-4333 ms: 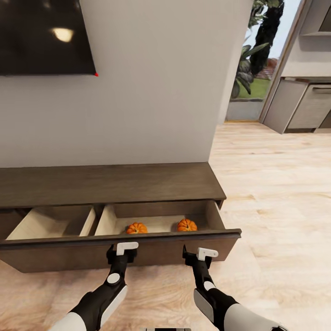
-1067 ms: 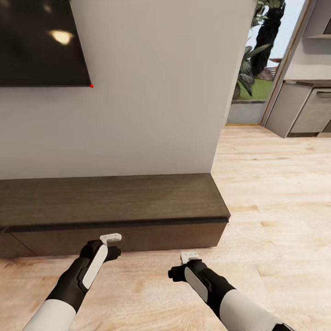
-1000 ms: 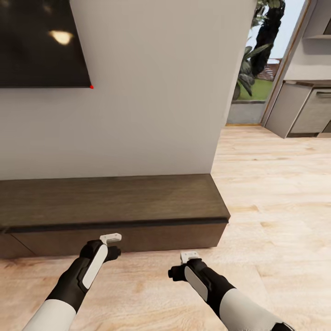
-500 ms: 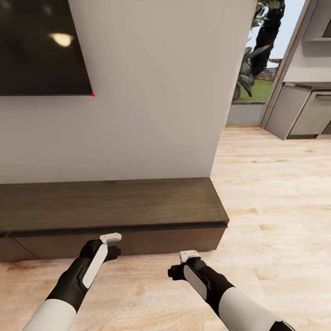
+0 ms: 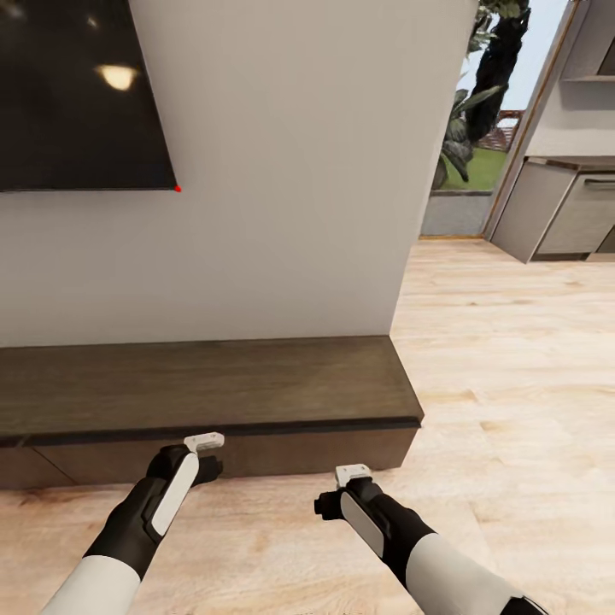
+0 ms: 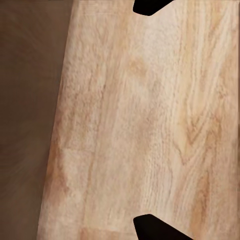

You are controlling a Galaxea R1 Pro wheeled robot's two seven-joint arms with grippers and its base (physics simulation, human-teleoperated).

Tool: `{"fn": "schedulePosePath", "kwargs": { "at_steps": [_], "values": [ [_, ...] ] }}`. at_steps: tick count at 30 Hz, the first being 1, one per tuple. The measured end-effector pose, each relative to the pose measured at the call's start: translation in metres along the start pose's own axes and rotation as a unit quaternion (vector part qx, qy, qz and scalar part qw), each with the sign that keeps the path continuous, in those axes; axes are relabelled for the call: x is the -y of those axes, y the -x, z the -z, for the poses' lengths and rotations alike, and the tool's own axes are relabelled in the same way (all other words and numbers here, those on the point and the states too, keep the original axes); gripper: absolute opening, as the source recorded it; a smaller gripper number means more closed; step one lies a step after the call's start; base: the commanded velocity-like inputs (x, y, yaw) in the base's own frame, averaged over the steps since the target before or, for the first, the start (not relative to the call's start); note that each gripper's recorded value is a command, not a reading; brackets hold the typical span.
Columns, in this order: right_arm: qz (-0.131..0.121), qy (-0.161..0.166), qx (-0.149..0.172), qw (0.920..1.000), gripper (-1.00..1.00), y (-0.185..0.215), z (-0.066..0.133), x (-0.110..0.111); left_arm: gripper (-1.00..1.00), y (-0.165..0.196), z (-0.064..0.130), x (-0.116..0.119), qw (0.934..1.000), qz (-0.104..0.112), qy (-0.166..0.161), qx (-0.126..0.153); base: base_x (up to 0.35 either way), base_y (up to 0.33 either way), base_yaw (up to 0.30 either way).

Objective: Place each of the two pumpkins and all three candles from the living room inside a cabinet in the living room (use any cabinet), then make sure every cabinet is closed, and position the cauldron so it is next to a table in the living room.

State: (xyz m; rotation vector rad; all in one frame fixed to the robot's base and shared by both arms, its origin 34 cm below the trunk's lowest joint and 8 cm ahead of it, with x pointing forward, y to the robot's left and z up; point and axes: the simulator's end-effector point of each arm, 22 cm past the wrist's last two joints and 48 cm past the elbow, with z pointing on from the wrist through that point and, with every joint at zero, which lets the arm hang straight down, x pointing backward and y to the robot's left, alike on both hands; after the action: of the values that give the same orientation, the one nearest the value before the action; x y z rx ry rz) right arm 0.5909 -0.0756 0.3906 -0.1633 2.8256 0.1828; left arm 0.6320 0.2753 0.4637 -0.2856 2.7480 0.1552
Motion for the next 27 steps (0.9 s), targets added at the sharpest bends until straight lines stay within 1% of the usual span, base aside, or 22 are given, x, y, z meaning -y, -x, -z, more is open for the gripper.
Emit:
{"fn": "schedulePosePath", "kwargs": {
  "at_steps": [5,9,12,17,27],
  "values": [
    [0.000,0.000,0.000,1.0000,1.00,0.005,0.009,-0.001,1.00,0.007,0.009,-0.005,1.0000,0.003,0.004,0.001,-0.244,0.141,0.178],
    [0.000,-0.005,0.000,1.0000,1.00,0.009,0.017,0.001,1.00,0.014,0.015,-0.022,0.9994,0.034,0.010,-0.001,-0.268,0.172,0.271],
    [0.000,-0.008,0.000,1.0000,1.00,0.012,0.022,0.001,1.00,0.019,0.019,-0.027,0.9990,0.042,0.012,-0.001,-0.267,0.175,0.282],
    [0.001,-0.013,0.001,0.9999,1.00,0.018,0.032,0.002,1.00,0.024,0.028,-0.030,0.9989,0.046,0.013,-0.001,-0.156,0.094,0.284],
    [0.003,-0.014,0.005,0.9999,1.00,0.028,0.050,0.001,1.00,0.037,0.047,-0.031,0.9988,0.047,0.013,0.001,-0.011,0.006,0.285]
  ]
}}
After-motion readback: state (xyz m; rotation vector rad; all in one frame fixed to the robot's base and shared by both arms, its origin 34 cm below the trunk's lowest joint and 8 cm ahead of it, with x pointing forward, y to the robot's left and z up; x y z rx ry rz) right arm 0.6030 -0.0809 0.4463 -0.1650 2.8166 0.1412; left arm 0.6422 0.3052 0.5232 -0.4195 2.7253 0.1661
